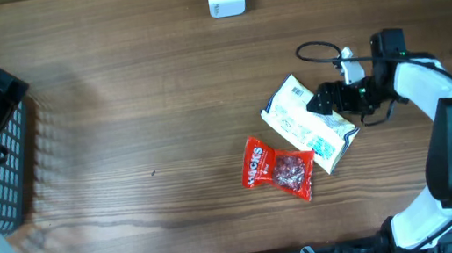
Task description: Scan the item barcode
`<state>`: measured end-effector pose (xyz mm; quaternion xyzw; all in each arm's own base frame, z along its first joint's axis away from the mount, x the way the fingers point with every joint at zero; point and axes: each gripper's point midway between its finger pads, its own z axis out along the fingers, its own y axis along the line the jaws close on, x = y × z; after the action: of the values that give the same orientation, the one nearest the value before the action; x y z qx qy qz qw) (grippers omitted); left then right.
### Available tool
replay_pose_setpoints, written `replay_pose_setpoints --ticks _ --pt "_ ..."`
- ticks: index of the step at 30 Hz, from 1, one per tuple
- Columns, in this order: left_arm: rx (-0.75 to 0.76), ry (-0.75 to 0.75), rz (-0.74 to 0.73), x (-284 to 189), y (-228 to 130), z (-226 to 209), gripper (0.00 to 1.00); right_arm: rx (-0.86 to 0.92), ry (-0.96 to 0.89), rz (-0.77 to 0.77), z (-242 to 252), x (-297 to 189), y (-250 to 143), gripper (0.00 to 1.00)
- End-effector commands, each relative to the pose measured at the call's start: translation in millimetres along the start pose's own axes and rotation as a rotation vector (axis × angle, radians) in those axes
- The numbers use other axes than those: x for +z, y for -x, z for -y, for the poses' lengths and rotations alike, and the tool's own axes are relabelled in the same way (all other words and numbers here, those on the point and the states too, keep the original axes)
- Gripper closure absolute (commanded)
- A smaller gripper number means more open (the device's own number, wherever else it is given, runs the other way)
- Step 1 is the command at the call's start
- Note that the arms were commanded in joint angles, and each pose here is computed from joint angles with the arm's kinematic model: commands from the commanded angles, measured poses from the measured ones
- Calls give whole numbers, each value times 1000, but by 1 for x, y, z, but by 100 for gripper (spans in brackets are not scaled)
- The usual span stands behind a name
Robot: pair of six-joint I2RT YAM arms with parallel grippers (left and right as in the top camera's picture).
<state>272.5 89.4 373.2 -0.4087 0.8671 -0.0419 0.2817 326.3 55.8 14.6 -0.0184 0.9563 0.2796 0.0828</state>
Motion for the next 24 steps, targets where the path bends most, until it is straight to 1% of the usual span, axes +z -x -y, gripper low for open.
replay_pose_setpoints --ticks 1,2,3,5,6,7,10,12,14,17,19,21,22,24 --pt "10 6 17 -3 3 -2 0 157 11 -116 10 30 -44 36" --pt "10 6 17 -3 3 -2 0 171 9 -118 10 31 -46 45" --pt "10 6 17 -3 3 -2 0 182 9 -118 10 31 -45 52" --pt "10 6 17 -3 3 -2 0 220 -2 -116 12 31 -45 81" --pt "10 6 17 -3 3 -2 0 221 -1 -117 12 31 -45 93" --pt "10 6 17 -3 3 -2 0 230 -2 -117 12 31 -45 96" --pt "10 6 17 -3 3 -2 0 294 -4 -112 11 30 -43 96" --pt "10 6 17 -3 3 -2 0 339 20 -88 7 27 -32 96" --pt "10 6 17 -3 3 -2 0 340 132 -38 -9 17 -9 96" --pt "10 6 17 -3 3 -2 0 430 278 93 -16 -5 36 96" --pt "10 6 17 -3 3 -2 0 508 315 173 -7 -16 57 96" --pt "10 6 17 -3 3 -2 0 570 325 232 5 -26 70 96" --pt "10 6 17 -3 3 -2 0 598 327 267 16 -34 75 96" --pt "10 6 17 -3 3 -2 0 615 322 280 25 -39 74 96"
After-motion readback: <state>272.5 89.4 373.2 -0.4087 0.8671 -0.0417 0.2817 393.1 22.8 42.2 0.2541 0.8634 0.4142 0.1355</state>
